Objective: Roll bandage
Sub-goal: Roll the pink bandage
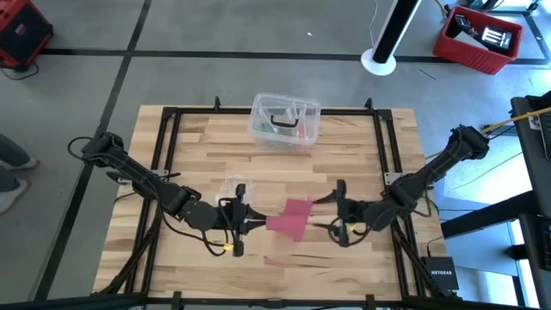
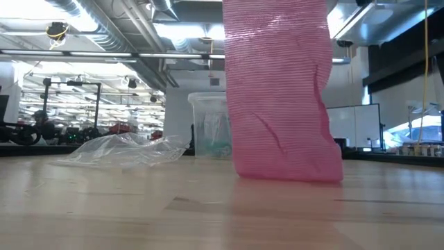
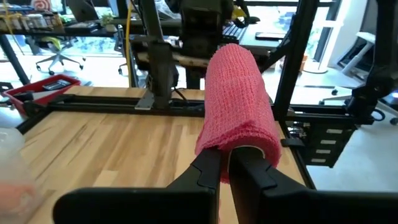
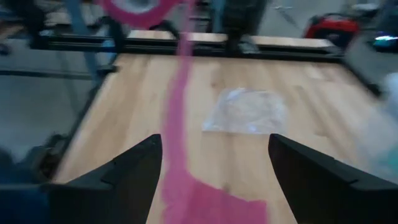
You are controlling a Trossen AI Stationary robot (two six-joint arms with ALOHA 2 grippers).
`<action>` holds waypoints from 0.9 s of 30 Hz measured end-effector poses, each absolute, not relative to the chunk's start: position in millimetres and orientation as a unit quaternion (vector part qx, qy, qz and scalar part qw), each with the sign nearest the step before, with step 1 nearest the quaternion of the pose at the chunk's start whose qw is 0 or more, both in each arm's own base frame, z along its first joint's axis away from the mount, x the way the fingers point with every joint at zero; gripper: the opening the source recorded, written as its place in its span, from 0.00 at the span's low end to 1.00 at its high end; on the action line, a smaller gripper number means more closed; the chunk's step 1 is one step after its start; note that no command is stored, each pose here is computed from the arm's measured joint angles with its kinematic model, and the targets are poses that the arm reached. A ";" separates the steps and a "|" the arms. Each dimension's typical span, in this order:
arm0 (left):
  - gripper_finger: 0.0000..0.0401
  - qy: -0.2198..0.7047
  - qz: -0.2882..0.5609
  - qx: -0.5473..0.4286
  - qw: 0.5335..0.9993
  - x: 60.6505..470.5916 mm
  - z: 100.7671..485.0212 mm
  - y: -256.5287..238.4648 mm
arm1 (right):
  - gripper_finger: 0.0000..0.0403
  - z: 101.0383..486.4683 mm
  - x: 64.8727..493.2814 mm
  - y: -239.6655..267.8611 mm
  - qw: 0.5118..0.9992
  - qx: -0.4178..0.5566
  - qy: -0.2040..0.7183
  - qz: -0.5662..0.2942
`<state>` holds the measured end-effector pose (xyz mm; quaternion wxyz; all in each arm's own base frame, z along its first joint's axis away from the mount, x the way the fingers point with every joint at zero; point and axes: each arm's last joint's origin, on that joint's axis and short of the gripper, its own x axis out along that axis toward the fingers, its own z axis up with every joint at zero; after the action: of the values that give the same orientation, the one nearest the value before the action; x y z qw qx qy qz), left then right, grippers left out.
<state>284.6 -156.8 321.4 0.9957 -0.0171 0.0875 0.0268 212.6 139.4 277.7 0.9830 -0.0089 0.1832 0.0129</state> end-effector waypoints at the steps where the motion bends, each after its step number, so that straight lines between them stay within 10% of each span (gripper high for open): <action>1: 0.03 0.087 0.030 -0.015 0.996 283.9 321.2 -157.8 | 0.73 275.0 216.5 142.1 0.983 -0.006 0.184 0.026; 27: 0.03 0.057 0.037 0.004 0.998 285.5 327.7 -157.2 | 0.74 246.8 242.5 170.7 0.987 -0.030 0.156 0.011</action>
<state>285.5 -157.2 327.7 0.9977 0.0040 0.0566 0.0370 242.5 170.7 246.8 0.9873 -0.0297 0.1558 0.0112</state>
